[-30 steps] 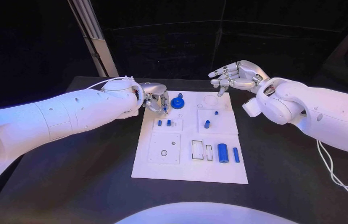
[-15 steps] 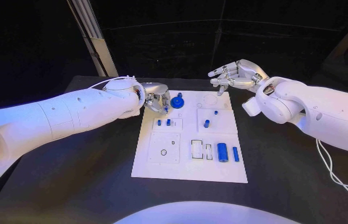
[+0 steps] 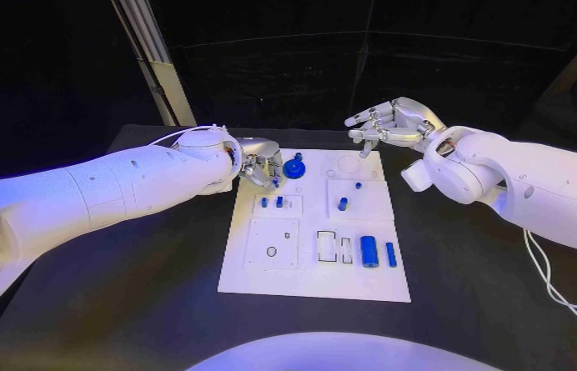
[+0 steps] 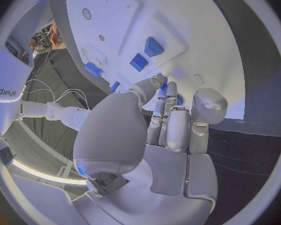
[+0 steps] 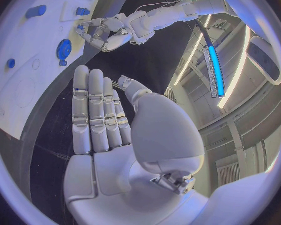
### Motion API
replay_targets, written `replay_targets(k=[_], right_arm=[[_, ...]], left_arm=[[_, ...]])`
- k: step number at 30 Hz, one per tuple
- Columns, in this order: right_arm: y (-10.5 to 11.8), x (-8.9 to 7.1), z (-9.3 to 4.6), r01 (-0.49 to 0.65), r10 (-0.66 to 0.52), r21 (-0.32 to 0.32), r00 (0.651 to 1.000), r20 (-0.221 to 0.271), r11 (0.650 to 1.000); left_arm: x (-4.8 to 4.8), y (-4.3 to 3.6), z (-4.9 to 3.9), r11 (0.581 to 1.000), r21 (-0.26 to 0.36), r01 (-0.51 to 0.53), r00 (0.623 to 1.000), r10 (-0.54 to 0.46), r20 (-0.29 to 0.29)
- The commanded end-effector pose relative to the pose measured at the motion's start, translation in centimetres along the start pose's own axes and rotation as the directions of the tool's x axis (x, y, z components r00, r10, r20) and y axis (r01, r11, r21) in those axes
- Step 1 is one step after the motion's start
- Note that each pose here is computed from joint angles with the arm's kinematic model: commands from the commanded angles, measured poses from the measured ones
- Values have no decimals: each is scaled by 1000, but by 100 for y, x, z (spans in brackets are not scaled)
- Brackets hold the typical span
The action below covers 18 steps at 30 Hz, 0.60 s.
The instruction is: Assemble the parts on the task board
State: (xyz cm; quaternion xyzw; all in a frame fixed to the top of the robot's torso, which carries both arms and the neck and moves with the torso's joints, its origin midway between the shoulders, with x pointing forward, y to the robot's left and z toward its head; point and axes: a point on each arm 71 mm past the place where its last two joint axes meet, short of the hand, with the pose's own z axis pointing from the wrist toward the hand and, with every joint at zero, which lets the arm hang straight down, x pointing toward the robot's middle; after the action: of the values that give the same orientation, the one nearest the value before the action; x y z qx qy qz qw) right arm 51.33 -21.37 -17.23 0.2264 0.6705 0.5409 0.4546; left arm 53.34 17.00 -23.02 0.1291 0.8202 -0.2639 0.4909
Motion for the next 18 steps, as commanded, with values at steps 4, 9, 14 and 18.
replay_targets(k=[4, 9, 14, 18], right_arm=[[21, 6, 2, -2, 2, -13, 1000, -9, 1000], [21, 4, 0, -2, 2, -13, 1000, -9, 1000], [21, 5, 1, -2, 2, -13, 1000, -9, 1000], [21, 6, 2, -2, 2, -13, 1000, -10, 1000]], left_arm=[[22, 1, 14, 1000, -17, 4, 1000, -5, -30], [28, -15, 25, 1000, -10, 4, 1000, -5, -30], [31, -29, 29, 1000, -2, 5, 1000, -5, -27], [36, -39, 32, 1000, 2, 5, 1000, -5, -30]])
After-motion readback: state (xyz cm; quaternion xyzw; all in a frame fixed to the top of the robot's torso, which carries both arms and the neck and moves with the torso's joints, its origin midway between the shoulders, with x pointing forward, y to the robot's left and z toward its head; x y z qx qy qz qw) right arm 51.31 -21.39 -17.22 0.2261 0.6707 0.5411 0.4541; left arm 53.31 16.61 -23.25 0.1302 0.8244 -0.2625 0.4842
